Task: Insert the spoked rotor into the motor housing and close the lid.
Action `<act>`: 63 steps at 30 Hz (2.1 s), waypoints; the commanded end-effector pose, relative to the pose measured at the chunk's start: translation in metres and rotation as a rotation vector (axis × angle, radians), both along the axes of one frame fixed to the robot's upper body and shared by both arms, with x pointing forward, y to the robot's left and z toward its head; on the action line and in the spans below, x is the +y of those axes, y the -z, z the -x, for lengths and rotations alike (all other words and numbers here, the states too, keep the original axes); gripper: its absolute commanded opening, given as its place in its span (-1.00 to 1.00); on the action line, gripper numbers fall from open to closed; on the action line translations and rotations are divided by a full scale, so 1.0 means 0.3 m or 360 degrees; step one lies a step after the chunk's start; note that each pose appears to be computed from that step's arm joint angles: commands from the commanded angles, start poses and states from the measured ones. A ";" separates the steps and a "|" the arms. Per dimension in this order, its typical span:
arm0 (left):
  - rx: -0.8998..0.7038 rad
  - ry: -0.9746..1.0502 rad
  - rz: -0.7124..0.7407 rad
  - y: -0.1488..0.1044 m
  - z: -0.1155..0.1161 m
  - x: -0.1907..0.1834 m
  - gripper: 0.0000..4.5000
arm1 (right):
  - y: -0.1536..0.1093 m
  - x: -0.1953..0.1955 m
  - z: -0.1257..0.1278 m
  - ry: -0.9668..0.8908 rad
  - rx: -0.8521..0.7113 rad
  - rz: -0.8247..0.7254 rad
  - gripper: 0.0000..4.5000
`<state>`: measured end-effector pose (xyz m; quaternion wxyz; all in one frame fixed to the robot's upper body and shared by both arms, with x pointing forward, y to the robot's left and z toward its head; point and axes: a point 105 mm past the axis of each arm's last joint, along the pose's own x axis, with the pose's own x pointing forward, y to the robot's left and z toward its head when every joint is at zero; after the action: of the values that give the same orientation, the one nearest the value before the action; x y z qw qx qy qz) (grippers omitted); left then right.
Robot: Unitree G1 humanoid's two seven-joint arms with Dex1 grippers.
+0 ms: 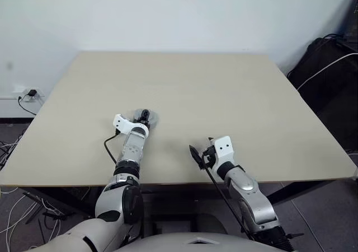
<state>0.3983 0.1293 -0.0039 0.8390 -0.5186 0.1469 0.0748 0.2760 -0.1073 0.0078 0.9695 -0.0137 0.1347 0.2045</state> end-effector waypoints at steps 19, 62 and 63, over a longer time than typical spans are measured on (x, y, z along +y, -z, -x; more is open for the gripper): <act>-0.0084 0.0467 -0.1193 -0.004 0.301 0.093 0.98 | -0.017 0.002 -0.006 0.0031 0.0109 -0.0218 1.00; -0.0596 0.0178 -0.1758 -0.089 0.453 0.019 0.98 | -0.054 -0.199 0.046 0.0705 -0.0460 -0.0215 1.00; -0.0594 0.0184 -0.1756 -0.087 0.454 0.017 0.98 | -0.053 -0.200 0.047 0.0708 -0.0457 -0.0218 1.00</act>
<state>0.2605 0.1366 0.0144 0.9998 -0.0021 -0.0181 0.0048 0.2565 -0.1678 0.0129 0.9988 0.0480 0.0023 -0.0105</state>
